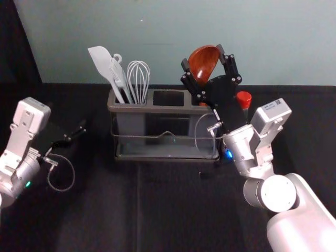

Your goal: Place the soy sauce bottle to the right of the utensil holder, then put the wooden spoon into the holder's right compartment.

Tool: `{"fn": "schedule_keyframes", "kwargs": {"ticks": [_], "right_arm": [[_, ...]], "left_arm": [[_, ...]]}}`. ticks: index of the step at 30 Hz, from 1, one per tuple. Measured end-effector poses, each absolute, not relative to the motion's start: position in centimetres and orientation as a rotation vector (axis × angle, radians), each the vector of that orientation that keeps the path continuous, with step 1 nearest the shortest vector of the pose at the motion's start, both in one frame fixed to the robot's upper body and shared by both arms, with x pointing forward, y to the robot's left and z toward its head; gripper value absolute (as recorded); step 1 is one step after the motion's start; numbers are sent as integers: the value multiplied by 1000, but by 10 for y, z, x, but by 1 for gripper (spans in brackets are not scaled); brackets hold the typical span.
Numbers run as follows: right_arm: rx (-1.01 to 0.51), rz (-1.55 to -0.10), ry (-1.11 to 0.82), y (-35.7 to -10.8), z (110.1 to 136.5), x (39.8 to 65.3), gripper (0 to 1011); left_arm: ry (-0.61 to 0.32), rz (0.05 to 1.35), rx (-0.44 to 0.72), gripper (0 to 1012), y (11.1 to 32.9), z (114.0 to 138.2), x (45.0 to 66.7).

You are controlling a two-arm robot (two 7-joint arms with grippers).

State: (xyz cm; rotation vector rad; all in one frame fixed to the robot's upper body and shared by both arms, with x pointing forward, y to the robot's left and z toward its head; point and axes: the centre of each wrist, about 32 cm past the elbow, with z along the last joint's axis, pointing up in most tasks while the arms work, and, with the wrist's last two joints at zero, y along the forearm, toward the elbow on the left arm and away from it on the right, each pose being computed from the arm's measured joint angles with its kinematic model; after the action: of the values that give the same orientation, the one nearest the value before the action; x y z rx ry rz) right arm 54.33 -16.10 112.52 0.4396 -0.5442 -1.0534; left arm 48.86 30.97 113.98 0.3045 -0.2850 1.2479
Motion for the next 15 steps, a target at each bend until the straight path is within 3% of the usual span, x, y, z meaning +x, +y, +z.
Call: {"fn": "schedule_keyframes", "kwargs": {"ticks": [15], "right_arm": [[434,-1051,-546,-163,1121,542,839]], "left_arm": [[-285,1248,304,1000,310,1140,489]]}}
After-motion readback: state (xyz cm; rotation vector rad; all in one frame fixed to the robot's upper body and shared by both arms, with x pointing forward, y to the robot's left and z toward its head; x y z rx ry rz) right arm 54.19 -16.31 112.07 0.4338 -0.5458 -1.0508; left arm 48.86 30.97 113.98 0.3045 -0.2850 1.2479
